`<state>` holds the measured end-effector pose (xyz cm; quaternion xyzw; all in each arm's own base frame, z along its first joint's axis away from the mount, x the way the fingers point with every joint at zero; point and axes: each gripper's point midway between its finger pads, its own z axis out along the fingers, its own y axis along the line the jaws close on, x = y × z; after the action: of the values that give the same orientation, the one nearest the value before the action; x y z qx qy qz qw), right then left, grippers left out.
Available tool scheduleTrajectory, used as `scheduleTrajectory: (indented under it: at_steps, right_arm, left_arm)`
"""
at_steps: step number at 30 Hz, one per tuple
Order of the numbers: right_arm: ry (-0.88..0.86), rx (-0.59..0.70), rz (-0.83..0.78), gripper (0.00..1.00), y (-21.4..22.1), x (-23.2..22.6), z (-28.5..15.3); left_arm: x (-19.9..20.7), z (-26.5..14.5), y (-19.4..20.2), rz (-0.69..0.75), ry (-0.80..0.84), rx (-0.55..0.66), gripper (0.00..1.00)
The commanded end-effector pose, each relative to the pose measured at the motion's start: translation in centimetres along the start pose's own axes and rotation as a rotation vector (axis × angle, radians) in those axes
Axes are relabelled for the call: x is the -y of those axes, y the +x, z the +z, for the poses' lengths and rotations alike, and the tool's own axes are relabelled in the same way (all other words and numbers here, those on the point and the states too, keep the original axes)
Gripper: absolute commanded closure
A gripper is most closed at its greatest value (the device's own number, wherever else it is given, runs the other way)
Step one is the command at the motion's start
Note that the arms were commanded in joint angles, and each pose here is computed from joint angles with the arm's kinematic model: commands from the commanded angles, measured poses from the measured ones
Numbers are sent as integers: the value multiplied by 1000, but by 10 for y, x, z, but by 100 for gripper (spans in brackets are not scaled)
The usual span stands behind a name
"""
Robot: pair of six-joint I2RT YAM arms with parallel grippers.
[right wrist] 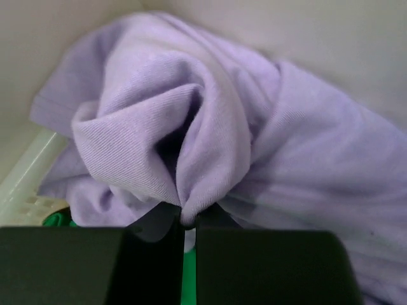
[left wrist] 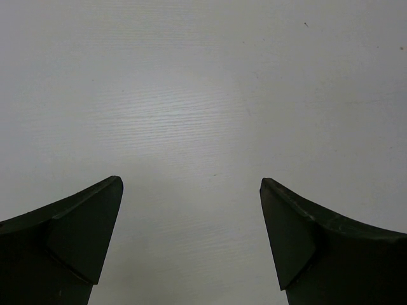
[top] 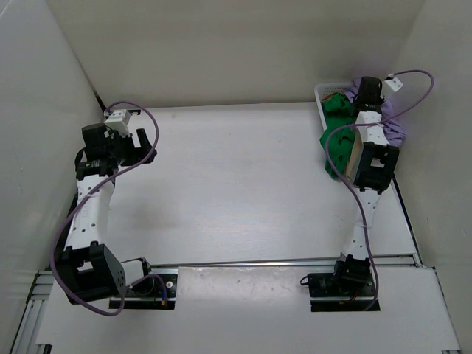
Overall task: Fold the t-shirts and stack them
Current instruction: Grab crumpled tshirt from bin with the right arm
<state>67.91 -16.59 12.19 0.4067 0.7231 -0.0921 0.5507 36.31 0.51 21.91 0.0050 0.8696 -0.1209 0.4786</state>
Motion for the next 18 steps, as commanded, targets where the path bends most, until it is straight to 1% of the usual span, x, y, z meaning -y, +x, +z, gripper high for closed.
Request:
scheduleTrajectory:
  at_steps: [1,2,3,4,5,7,8,10,11,12,13,15,16,18]
  right_arm:
    - [-146,215,-26,100,-103,-53,-49]
    - [-163,241,-60,100,-117,-63,-74]
    - [-181,289,-82,100,-132,-70,-88]
    - [-182,322,-164,100,-142,-73,-102]
    - [-194,362,-191,100,-158,-81,-130]
    - [-202,438,-264,100,-187,-89,-162]
    - [-233,483,-254,100,-208,-99,-191]
    - [-257,523,-235,100,-234,-102,-223]
    - [-294,561,-207,100,-258,-104,-253]
    - [-314,574,-200,100,-269,-103,-268]
    - [-364,608,-173,100,-289,-108,-304]
    - [-472,639,-164,100,-306,-118,-346]
    - [-556,671,-146,100,-323,-122,-389]
    - [-693,686,-168,100,-326,-132,-433]
  left_arm:
    - [4,-15,-12,13,-6,37,0]
    - [9,-20,-9,17,7,46,0]
    - [11,-22,-8,18,18,48,0]
    - [16,-25,-10,24,37,59,0]
    - [19,-30,-8,28,46,69,0]
    - [24,-35,-4,32,60,76,0]
    - [28,-43,-6,43,69,100,0]
    - [31,-49,-2,48,69,112,0]
    - [33,-53,-2,53,69,122,0]
    - [36,-61,1,62,69,143,0]
    - [35,-65,3,65,57,153,0]
    - [38,-76,7,78,46,186,0]
    - [39,-79,9,83,46,196,0]
    - [41,-88,16,93,36,222,0]
